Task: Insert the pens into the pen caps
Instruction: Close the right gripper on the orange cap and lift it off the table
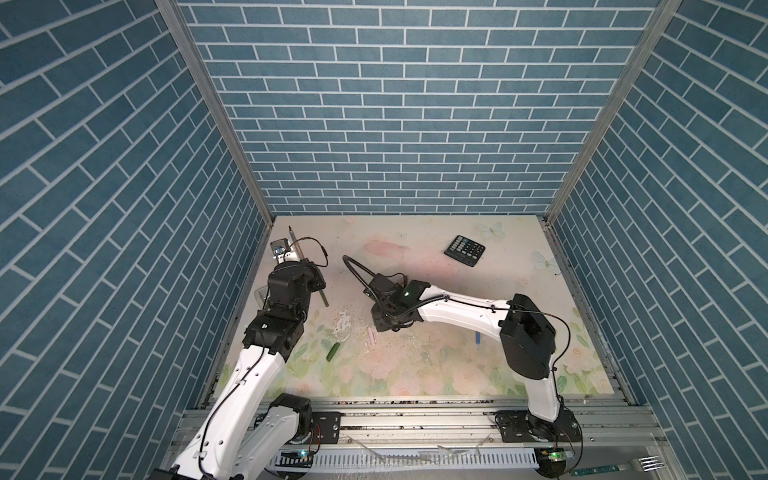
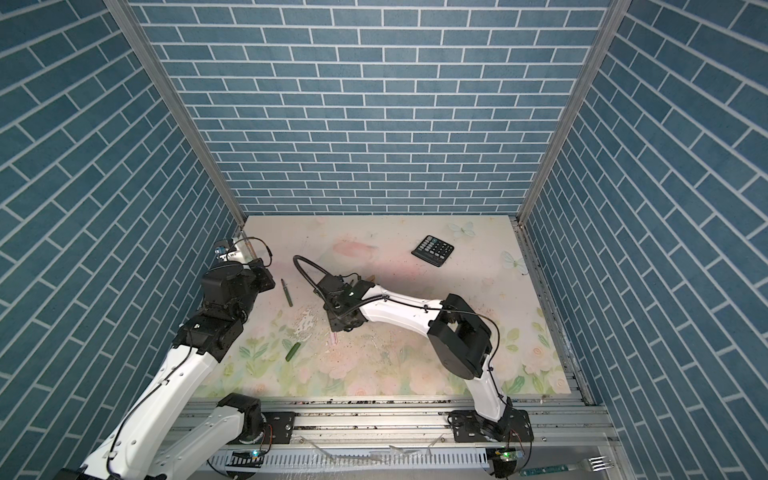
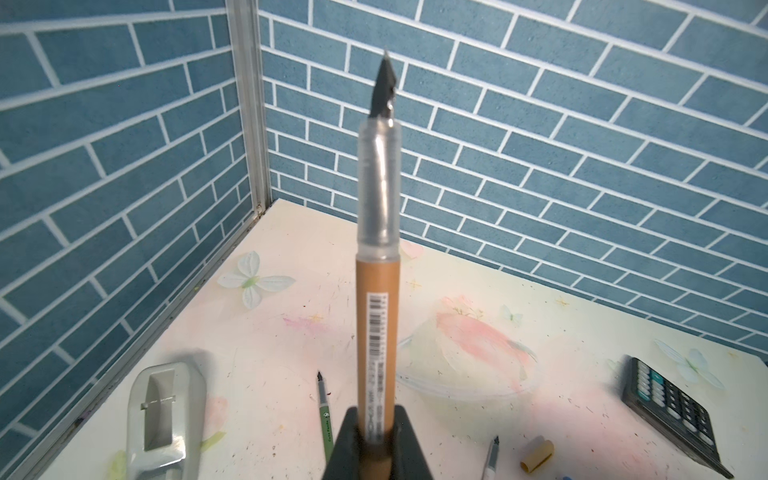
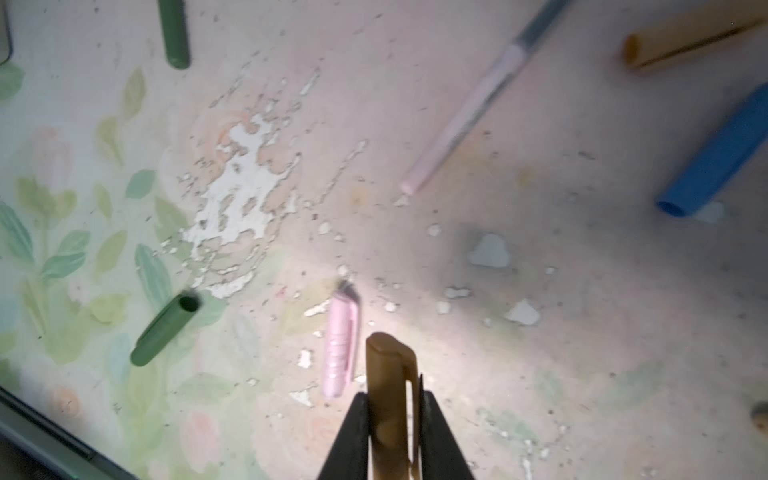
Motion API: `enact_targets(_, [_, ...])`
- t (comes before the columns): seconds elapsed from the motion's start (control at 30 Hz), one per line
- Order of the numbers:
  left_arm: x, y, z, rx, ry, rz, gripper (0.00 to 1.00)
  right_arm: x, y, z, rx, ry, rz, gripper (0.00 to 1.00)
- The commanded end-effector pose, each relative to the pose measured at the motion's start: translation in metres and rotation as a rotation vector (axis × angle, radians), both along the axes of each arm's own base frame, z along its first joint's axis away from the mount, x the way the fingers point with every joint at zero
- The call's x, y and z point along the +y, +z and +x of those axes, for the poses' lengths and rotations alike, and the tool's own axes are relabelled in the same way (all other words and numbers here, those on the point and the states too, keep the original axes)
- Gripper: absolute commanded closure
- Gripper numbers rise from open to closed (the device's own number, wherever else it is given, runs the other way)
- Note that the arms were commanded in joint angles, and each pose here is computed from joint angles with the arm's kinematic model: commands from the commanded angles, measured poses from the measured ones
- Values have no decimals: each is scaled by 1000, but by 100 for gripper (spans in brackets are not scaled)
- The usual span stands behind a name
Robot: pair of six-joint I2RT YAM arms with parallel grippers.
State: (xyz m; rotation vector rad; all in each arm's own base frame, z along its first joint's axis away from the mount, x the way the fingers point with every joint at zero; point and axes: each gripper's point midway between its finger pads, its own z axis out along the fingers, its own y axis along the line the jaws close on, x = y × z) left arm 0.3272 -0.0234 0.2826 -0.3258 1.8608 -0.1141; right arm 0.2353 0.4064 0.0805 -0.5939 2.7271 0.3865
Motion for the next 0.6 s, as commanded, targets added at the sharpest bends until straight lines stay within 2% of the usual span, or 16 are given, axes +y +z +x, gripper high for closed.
enact_targets(0.0, [-27,-1,7,-20,-146,-28,100,-39,-8,12,-4,-105,-6,78])
enact_targets(0.1, [-62,6,8,-65,-319,-72,100,-68,-21,13,13,-144,-32,78])
enact_targets(0.27, [-126,11,-3,-93,-622,-120,100,-82,-37,9,31,-141,-51,78])
enact_targets(0.37, [-151,5,-11,-64,-717,-112,100,-84,-45,7,44,-139,-62,77])
enact_targets(0.57, [-175,3,-23,-49,-810,-94,100,-87,-51,4,59,-124,-77,75])
